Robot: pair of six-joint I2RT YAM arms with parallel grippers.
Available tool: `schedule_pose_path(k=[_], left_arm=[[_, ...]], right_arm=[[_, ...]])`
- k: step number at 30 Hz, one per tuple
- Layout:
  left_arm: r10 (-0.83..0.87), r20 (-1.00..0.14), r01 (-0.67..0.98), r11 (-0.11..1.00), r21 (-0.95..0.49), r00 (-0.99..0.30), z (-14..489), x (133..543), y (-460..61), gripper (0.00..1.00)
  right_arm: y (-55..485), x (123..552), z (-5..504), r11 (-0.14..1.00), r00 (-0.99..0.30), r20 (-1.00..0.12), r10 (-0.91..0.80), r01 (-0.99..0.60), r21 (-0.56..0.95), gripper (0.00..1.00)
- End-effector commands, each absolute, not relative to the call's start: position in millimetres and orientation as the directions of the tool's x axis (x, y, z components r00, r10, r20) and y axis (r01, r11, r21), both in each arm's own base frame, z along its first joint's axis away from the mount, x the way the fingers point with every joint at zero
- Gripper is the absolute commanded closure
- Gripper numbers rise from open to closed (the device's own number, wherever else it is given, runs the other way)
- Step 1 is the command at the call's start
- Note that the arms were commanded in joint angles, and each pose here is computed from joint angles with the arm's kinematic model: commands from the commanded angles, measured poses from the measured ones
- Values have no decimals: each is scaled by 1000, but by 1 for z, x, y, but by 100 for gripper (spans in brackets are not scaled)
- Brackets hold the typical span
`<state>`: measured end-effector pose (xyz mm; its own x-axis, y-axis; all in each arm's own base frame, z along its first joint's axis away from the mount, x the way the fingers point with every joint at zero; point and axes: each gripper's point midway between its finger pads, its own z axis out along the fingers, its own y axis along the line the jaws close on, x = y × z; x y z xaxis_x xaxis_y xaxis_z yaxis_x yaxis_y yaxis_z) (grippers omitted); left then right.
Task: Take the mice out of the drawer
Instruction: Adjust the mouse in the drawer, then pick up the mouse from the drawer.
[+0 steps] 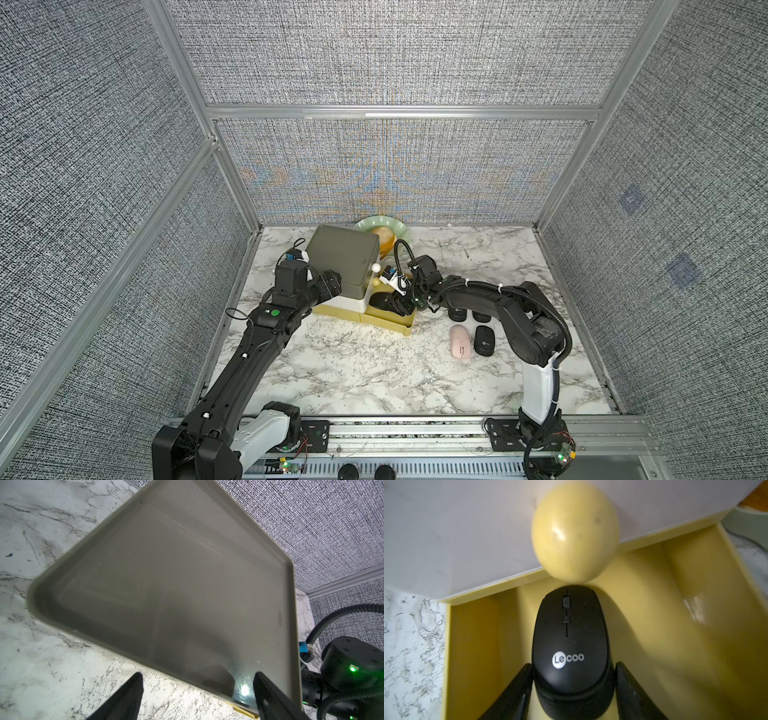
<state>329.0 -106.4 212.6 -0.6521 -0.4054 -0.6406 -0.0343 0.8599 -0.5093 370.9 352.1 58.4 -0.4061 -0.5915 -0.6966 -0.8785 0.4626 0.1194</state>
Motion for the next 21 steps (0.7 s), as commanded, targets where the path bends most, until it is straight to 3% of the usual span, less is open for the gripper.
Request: schedule_pose_path(k=[1,8,15,21], left_arm=[[-404,-666,-17,862,-507,-627,223,332,-106,15],[-402,-664,-18,863,-505,-631,221,332,-105,15],[-408,-659,-13,856,-517,-632,223,333,-108,15],[-406,-655,-9,854,-521,-637,222,333,-109,15]], right_arm=[[350,370,52,468,-417,-675,-609,-876,119,41],[344,370,39,466,-412,-634,-655,-880,90,38],[347,371,35,459,-410,-634,-656,-883,97,25],[351,375,26,452,-415,-618,-667,-886,107,23]])
